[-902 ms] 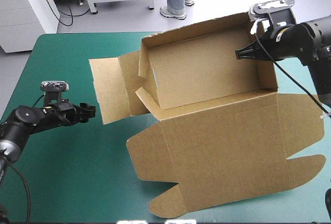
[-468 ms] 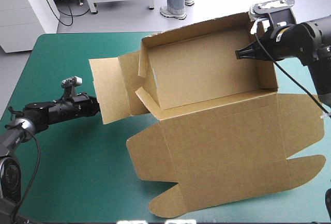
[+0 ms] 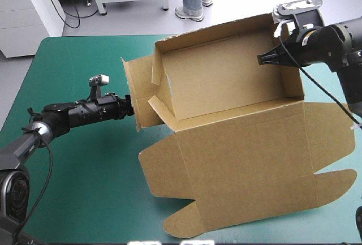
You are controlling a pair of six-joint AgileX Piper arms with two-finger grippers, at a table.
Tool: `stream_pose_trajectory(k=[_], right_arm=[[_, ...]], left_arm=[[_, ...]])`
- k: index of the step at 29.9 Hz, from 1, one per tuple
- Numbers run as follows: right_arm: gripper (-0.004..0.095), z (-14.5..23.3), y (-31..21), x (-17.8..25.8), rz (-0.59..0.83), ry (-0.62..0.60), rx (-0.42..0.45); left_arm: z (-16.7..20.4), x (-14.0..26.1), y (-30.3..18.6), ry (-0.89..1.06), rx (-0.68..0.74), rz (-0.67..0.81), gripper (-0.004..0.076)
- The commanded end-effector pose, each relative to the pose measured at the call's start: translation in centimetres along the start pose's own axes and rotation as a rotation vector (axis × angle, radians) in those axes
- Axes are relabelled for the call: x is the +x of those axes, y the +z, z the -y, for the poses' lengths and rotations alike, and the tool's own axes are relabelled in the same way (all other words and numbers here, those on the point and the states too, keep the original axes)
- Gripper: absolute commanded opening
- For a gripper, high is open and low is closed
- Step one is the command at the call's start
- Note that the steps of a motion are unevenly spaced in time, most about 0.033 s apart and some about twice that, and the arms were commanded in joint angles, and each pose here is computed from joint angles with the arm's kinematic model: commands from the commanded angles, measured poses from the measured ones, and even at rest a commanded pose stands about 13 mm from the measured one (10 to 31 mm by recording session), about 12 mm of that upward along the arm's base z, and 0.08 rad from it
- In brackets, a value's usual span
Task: Fold the box
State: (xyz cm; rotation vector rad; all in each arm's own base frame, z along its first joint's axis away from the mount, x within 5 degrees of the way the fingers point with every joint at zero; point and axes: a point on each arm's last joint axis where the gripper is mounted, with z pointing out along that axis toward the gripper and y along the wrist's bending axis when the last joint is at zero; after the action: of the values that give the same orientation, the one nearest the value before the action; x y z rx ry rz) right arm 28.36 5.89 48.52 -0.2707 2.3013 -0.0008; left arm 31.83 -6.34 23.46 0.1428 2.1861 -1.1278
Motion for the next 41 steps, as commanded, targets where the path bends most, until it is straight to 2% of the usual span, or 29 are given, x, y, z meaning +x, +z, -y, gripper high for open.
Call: stream_pose_trajectory(k=[1, 7, 18, 25, 30, 35, 41], right_arm=[[-0.0018, 0.3, -2.1, -0.2, 0.055, 0.014, 0.001], [-0.0018, 0.3, -1.9, -0.3, 0.067, 0.013, 0.003], [-0.0018, 0.1, 0.8, -0.6, 0.014, 0.007, -0.003], [-0.0018, -0.1, 2.5, -0.7, -0.021, -0.011, -0.011], [-0.0018, -0.5, 2.7, -0.9, -0.001, -0.008, -0.04], [-0.0013, -1.7, 2.7, -1.3, 0.03, 0.009, -0.121], [-0.0011, -4.4, 3.3, -1.4, 0.026, -0.045, -0.049]], left_arm=[[3.2, -1.6, -0.9, 0.024, 0.178, 0.034, 0.0476], [5.1, -2.0, -1.6, 0.042, 0.305, 0.007, 0.0476], [9.7, -2.7, -5.1, 0.181, 0.346, 0.094, 0.0476], [11.3, -2.9, -6.1, 0.166, 0.466, 0.139, 0.0476], [11.2, -3.0, -6.0, 0.121, 0.46, 0.135, 0.0476], [11.5, -3.2, -5.3, 0.085, 0.405, 0.136, 0.0476], [13.5, -4.5, -4.2, 0.145, 0.191, 0.049, 0.0476]])
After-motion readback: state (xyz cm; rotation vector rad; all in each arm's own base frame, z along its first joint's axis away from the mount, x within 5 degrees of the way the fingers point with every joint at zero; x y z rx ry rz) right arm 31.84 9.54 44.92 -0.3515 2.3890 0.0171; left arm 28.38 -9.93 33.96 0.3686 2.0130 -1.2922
